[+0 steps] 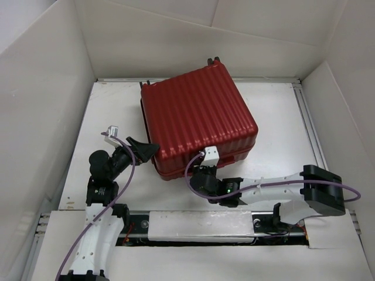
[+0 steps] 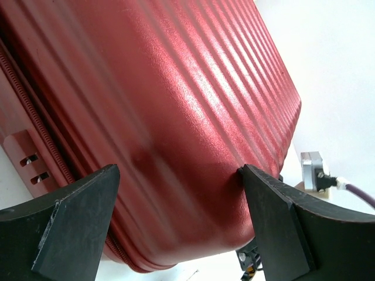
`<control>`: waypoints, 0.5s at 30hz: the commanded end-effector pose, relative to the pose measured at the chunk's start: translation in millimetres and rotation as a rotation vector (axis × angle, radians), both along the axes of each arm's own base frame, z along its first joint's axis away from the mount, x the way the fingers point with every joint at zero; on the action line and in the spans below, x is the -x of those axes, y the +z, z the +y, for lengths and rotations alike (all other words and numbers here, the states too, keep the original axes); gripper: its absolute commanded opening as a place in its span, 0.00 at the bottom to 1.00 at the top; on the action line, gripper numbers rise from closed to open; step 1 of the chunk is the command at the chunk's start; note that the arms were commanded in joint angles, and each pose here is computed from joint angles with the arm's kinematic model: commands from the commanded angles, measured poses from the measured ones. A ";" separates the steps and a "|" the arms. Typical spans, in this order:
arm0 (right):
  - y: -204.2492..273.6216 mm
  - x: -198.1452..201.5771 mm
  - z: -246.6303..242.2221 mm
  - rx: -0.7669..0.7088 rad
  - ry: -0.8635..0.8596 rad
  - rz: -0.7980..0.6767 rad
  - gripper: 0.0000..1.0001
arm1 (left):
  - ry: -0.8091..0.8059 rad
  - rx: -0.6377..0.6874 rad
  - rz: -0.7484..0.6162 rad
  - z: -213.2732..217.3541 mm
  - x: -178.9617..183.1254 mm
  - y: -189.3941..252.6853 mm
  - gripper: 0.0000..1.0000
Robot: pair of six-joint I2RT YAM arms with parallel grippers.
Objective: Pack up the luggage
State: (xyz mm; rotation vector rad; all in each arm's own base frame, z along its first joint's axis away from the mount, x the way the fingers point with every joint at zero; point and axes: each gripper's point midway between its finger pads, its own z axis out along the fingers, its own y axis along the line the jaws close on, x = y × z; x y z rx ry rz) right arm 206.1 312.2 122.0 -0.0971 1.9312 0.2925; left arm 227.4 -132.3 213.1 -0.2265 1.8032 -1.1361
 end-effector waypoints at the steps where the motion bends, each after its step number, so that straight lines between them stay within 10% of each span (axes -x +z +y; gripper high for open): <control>1: 22.0 -20.9 12.3 -0.001 -0.018 -0.046 0.45 | -0.030 -0.013 0.036 -3.8 0.1 -19.8 0.81; 9: 18.0 -32.3 13.6 0.034 -0.065 -0.083 0.00 | -0.052 -0.001 0.050 -6.8 2.0 -28.8 0.78; 15: 67.2 -32.5 5.1 0.043 -0.016 -0.162 0.00 | -0.070 0.002 0.042 -9.0 1.3 -27.4 0.76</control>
